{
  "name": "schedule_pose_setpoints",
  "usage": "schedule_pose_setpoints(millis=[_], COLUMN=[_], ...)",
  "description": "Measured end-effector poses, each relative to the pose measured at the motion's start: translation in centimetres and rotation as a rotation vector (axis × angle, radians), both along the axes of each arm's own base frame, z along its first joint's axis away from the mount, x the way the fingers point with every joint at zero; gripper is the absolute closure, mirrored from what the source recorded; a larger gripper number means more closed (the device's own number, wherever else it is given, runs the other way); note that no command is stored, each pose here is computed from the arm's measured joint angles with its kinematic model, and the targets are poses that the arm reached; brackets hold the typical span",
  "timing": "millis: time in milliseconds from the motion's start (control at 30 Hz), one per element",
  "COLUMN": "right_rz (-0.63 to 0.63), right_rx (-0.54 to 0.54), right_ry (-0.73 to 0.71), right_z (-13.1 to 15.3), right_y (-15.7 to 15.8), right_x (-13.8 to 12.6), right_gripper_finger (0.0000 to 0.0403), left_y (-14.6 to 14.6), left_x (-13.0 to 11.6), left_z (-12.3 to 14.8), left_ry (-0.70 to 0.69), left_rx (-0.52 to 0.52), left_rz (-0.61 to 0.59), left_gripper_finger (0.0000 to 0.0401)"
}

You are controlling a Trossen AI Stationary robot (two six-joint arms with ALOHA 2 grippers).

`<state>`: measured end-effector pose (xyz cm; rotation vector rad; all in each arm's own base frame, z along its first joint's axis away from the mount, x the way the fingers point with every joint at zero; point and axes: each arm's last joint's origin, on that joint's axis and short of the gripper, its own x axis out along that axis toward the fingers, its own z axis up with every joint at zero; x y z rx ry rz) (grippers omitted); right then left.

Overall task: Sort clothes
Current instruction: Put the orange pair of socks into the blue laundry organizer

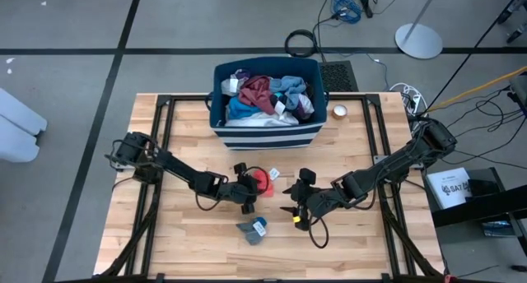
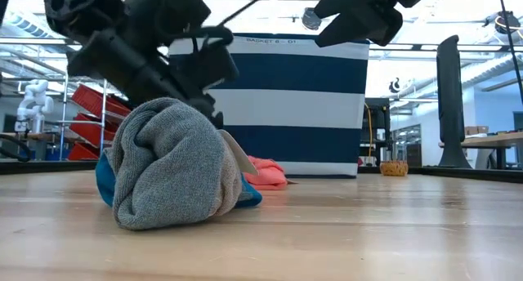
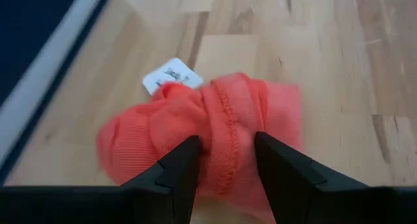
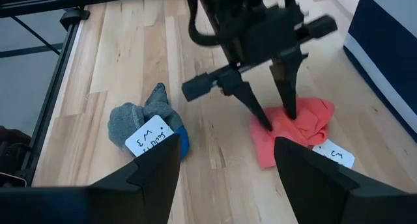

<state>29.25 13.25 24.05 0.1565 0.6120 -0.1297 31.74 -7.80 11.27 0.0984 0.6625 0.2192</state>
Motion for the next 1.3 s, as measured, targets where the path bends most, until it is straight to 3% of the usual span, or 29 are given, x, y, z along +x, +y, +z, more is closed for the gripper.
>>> schedule_pose_setpoints(millis=[267,400,567,733,933,1300], right_rz=[0.000,0.000,0.000,-0.004,-0.004,-0.003], right_rx=[0.000,0.000,0.000,0.005,0.007,0.006], right_ry=[0.000,0.000,0.000,-0.001,-0.001,0.000], right_z=[0.0,0.0,0.0,0.0,0.0,0.0], right_y=[0.0,0.0,0.0,0.0,0.0,0.0], right_x=[0.0,0.0,0.0,0.0,0.0,0.0], right_gripper_finger=[0.0170,0.0170,0.0170,0.0170,0.0170,0.0170], left_y=[-0.2,-0.2,-0.2,-0.6,-1.5,-2.0], left_x=[0.2,0.1,-0.1,0.1,0.5,-1.3], left_z=[-1.1,-1.2,-1.4,-1.2,1.1,10.3], left_ry=[0.031,0.040,0.069,0.063,0.039,-0.094], left_rx=[-0.059,-0.062,-0.060,-0.055,-0.015,0.080], left_rz=[-0.021,-0.027,-0.032,-0.039,-0.112,-0.109], left_gripper_finger=[0.0251,0.0291,0.0377,0.0388,0.0391,0.0393])
